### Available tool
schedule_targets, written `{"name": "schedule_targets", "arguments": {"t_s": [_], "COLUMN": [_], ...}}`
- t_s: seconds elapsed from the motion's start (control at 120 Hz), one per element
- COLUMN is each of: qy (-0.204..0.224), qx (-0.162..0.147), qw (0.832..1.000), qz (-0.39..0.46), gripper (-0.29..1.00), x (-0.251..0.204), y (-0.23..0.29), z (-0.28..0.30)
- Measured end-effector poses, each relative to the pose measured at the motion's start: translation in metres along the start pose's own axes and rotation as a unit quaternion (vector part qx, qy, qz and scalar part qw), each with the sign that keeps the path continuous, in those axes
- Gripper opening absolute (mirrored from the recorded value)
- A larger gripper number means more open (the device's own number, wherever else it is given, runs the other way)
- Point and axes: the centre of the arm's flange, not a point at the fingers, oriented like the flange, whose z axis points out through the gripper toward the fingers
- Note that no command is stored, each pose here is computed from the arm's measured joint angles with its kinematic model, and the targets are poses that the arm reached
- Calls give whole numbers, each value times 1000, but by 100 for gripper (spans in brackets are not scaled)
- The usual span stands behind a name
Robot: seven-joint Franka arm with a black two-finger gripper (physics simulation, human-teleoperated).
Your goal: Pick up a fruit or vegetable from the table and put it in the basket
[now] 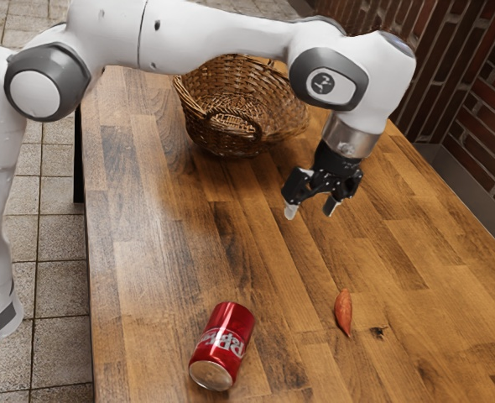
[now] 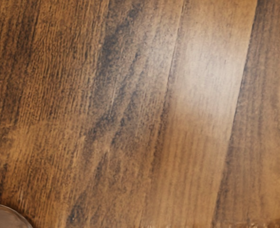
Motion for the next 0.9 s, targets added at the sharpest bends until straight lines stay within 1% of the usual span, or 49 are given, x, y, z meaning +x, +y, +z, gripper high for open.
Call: {"name": "schedule_targets", "arguments": {"t_s": [0.05, 0.1, 0.217, 0.275, 0.367, 0.6, 0.742, 0.9], "qy": [11, 18, 19, 16, 15, 14, 10, 3], "qx": [-11, -15, -28, -37, -48, -69, -65, -75], "qw": [1000, 999, 996, 994, 987, 961, 945, 926], "qz": [22, 39, 78, 104, 151, 267, 321, 370], "gripper": [70, 70, 70, 70, 70, 70, 70, 70], "x": [-14, -23, -43, -44, -34, -36, -45, -58], "y": [0, 3, 7, 12, 24, 29, 47, 60], "z": [6, 15, 27, 29, 31, 31, 59, 81]}}
